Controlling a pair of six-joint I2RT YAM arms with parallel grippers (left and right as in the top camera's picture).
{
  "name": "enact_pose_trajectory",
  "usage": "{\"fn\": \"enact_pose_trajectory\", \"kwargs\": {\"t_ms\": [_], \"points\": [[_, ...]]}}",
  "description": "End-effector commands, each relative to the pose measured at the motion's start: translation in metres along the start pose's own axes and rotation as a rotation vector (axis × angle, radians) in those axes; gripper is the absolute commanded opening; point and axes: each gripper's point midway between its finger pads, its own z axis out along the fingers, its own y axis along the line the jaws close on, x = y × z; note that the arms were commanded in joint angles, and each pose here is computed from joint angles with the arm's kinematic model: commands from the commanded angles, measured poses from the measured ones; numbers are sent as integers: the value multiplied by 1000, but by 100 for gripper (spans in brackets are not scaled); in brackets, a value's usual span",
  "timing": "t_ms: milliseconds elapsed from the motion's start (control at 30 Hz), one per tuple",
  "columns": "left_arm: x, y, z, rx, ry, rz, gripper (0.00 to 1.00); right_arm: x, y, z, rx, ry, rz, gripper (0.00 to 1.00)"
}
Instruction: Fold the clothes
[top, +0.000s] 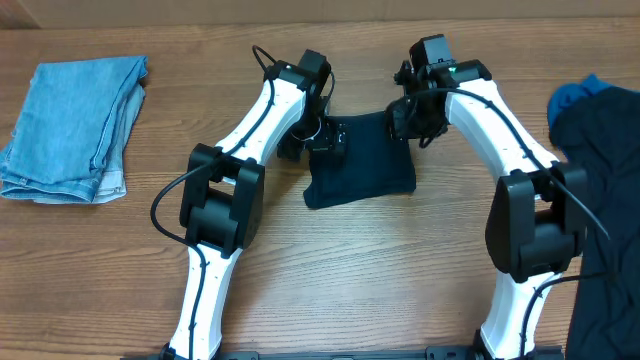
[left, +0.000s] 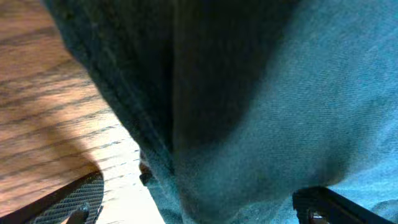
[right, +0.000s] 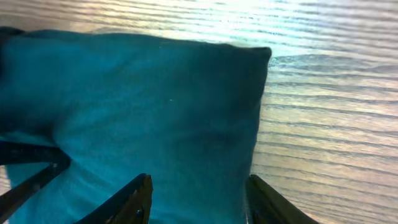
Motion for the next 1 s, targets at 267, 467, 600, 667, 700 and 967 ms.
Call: {"fn": "enact_pose_trajectory", "kwargs": {"t_ms": [267,467,600,667,700,967], "points": [[1,-35,38,60,9,85,100,9,7,21,-71,18,1,13],[4,-54,34,187,32,98,17,46,-5,77,-73,12,0,4],[-9,-38,16,316,44,19,4,46,-4,77,-81,11,0,4],[-19,-24,3,294,19,18,4,30,-2,64,-83,-23,-4,4],[-21,-23,1,284,10,27,4,14,3,45,-86,-58,-12,8],[-71,-16,-85,122,-301,61,4,-20,-43,-98,-50,-234,139,100]]}}
